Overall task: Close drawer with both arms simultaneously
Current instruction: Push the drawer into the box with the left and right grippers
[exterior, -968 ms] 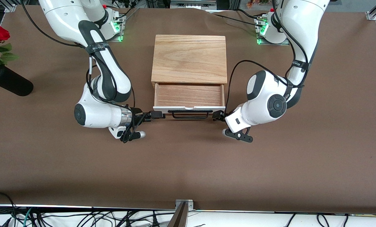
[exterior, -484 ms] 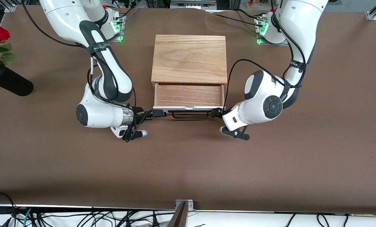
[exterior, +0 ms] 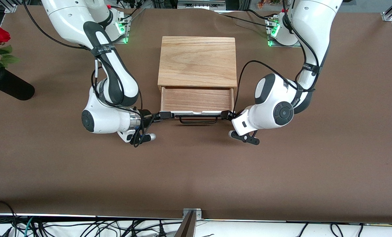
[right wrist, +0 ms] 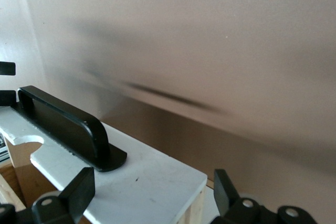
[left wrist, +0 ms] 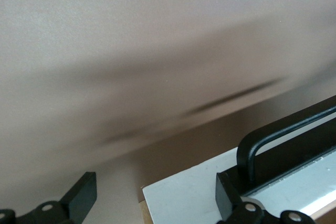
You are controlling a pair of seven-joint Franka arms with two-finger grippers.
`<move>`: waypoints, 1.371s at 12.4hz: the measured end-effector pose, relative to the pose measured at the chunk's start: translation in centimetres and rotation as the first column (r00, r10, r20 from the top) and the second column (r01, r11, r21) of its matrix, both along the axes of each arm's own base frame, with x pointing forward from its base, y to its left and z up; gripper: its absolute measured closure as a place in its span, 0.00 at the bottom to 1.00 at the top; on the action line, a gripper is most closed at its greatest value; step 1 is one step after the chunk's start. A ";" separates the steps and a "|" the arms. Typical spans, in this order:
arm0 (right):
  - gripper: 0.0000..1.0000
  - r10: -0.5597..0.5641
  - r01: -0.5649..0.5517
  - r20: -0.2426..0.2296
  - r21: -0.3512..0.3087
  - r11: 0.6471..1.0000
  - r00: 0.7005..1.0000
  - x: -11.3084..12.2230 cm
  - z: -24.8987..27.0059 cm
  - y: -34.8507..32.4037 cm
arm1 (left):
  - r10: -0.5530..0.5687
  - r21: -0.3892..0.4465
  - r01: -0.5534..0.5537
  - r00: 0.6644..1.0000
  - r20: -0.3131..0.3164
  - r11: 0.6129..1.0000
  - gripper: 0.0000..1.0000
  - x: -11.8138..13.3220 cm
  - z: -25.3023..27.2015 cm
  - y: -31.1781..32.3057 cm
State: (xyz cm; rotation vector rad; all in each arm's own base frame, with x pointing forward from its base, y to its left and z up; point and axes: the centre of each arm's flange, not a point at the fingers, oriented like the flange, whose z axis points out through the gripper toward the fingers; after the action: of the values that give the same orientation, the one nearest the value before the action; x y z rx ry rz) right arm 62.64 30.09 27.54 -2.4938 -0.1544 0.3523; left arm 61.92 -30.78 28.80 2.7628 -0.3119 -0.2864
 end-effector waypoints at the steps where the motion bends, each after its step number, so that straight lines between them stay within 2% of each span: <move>1: 0.00 0.013 -0.013 -0.004 0.001 1.000 1.000 -0.2 -0.3 0.0 | -0.003 0.000 0.003 1.000 -0.007 1.000 0.00 -0.1 0.0 -0.1; 6: 0.00 0.052 -0.052 -0.036 0.007 0.999 0.998 -1.1 -1.3 -0.1 | -0.014 0.002 0.014 0.999 -0.038 1.000 0.00 -0.7 -0.2 -0.5; 10: 0.00 0.126 -0.123 -0.102 0.038 0.992 0.987 -2.6 -2.1 0.0 | -0.045 0.008 0.046 0.994 -0.101 0.999 0.00 -1.9 -0.6 -1.1; 15: 0.00 0.203 -0.193 -0.215 0.067 0.979 0.955 -5.4 -3.1 -0.1 | -0.073 0.018 0.077 0.983 -0.170 0.997 0.00 -3.0 -0.9 -1.2; 17: 0.00 0.214 -0.202 -0.249 0.071 0.977 0.945 -6.5 -3.4 -0.4 | -0.095 0.023 0.103 0.970 -0.223 0.994 0.00 -3.8 -0.9 -1.2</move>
State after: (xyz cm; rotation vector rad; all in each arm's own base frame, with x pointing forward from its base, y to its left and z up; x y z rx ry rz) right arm 56.15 29.73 24.11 -2.3671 -0.3183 0.7456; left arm 58.09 -31.97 27.85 2.7187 -0.3897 -0.6258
